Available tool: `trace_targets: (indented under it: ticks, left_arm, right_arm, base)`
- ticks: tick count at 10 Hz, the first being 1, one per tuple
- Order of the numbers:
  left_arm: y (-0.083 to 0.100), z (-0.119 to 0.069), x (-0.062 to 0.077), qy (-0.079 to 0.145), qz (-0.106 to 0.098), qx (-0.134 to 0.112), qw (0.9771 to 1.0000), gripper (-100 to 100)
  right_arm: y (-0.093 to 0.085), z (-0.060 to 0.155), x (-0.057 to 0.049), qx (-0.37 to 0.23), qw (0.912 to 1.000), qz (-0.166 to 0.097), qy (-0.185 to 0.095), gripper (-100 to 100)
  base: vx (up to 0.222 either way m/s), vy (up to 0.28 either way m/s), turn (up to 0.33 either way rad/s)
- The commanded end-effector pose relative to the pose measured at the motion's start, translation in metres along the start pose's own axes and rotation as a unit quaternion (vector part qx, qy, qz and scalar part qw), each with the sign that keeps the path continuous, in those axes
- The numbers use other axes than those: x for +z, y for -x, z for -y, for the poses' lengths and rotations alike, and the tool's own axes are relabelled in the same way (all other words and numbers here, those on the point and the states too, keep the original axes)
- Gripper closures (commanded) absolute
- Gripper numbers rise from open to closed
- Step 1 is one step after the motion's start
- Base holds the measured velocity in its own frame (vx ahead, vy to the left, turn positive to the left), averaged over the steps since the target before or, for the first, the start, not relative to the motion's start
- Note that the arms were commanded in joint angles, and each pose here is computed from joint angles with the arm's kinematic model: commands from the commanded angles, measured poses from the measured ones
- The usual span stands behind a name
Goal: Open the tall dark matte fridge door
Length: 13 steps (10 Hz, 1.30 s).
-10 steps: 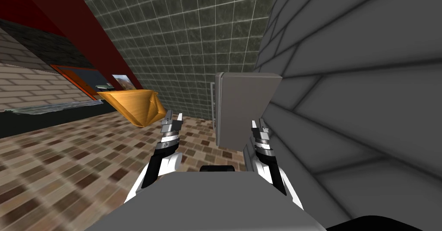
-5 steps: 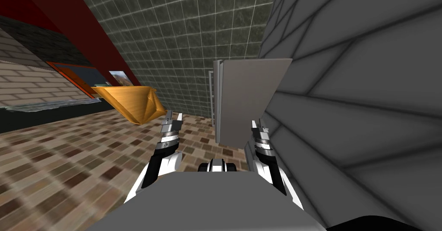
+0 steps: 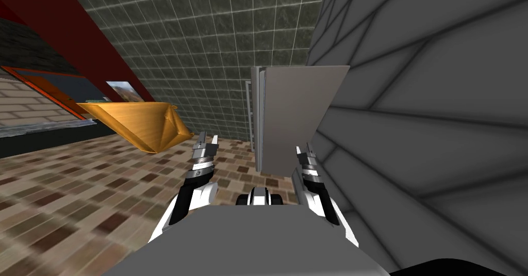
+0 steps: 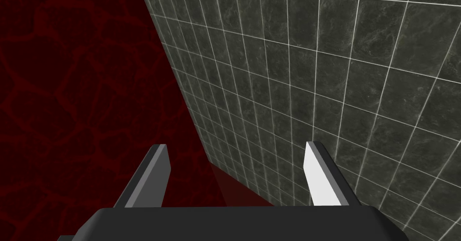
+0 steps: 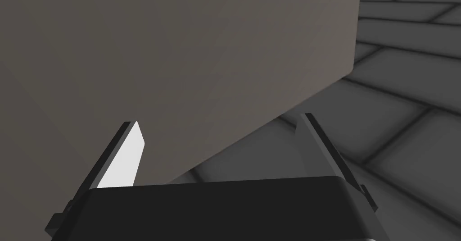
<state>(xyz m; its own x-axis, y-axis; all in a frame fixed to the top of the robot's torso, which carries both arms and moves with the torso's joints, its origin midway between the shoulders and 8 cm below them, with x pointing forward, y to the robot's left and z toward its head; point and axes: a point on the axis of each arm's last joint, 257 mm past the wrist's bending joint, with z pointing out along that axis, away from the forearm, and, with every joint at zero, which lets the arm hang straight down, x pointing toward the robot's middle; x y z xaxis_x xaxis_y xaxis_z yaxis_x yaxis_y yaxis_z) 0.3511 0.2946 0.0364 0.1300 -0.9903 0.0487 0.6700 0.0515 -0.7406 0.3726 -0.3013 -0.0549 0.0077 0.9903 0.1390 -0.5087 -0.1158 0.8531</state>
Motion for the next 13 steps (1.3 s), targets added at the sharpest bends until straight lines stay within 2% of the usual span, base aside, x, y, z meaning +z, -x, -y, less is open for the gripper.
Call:
trace_targets:
  ticks: [1, 2, 3, 4, 5, 6, 7, 8, 9, 10, 11, 12, 13]
  left_arm:
    - [0.0, 0.0, 0.0, 0.0, 0.0, 0.0, 1.0, 0]
    - [0.0, 0.0, 0.0, 0.0, 0.0, 0.0, 1.0, 0]
    - [0.0, 0.0, 0.0, 0.0, 0.0, 0.0, 1.0, 0]
    - [0.0, 0.0, 0.0, 0.0, 0.0, 0.0, 1.0, 0]
    - [0.0, 0.0, 0.0, 0.0, 0.0, 0.0, 1.0, 0]
    - [0.0, 0.0, 0.0, 0.0, 0.0, 0.0, 1.0, 0]
    - [0.0, 0.0, 0.0, 0.0, 0.0, 0.0, 1.0, 0]
    - [0.0, 0.0, 0.0, 0.0, 0.0, 0.0, 1.0, 0]
    - [0.0, 0.0, 0.0, 0.0, 0.0, 0.0, 1.0, 0]
    - [0.0, 0.0, 0.0, 0.0, 0.0, 0.0, 1.0, 0]
    - [0.0, 0.0, 0.0, 0.0, 0.0, 0.0, 1.0, 0]
    - [0.0, 0.0, 0.0, 0.0, 0.0, 0.0, 1.0, 0]
    - [0.0, 0.0, 0.0, 0.0, 0.0, 0.0, 1.0, 0]
  right_arm:
    - [0.001, 0.037, -0.003, 0.067, 0.9966, 0.014, -0.047, -100]
    - [0.003, 0.036, -0.003, 0.079, 0.9957, 0.019, -0.046, -100]
    - [0.002, 0.056, -0.006, 0.108, 0.9913, 0.025, -0.071, -100]
    - [0.004, 0.056, -0.006, 0.118, 0.9901, 0.029, -0.07, -100]
    - [0.003, 0.076, -0.009, 0.148, 0.9836, 0.035, -0.097, -100]
    - [0.004, 0.076, -0.009, 0.158, 0.9819, 0.04, -0.096, -100]
    - [0.002, 0.097, -0.014, 0.187, 0.9734, 0.045, -0.124, -100]
    - [0.004, 0.097, -0.014, 0.199, 0.9709, 0.05, -0.123, -100]
    - [0.0, 0.119, -0.019, 0.227, 0.9604, 0.056, -0.152, -100]
    - [0.002, 0.119, -0.019, 0.24, 0.9572, 0.062, -0.151, -100]
    - [-0.002, 0.138, -0.025, 0.265, 0.9457, 0.067, -0.176, -100]
    - [-0.001, 0.141, -0.026, 0.278, 0.9409, 0.073, -0.179, -100]
    - [-0.006, 0.161, -0.034, 0.302, 0.9269, 0.079, -0.208, -100]
  base:
    - [0.045, 0.049, -0.167]
    - [0.036, 0.048, -0.064]
    - [0.038, 0.046, -0.102]
    - [0.033, 0.038, -0.055]
    - [0.033, 0.045, -0.113]
    - [0.034, 0.043, -0.071]
    - [0.044, 0.06, -0.123]
    - [0.041, 0.048, -0.063]
    - [0.057, 0.052, -0.122]
    - [0.042, 0.046, -0.072]
    - [0.039, 0.054, -0.143]
    - [0.034, 0.051, -0.068]
    - [0.046, 0.052, -0.15]
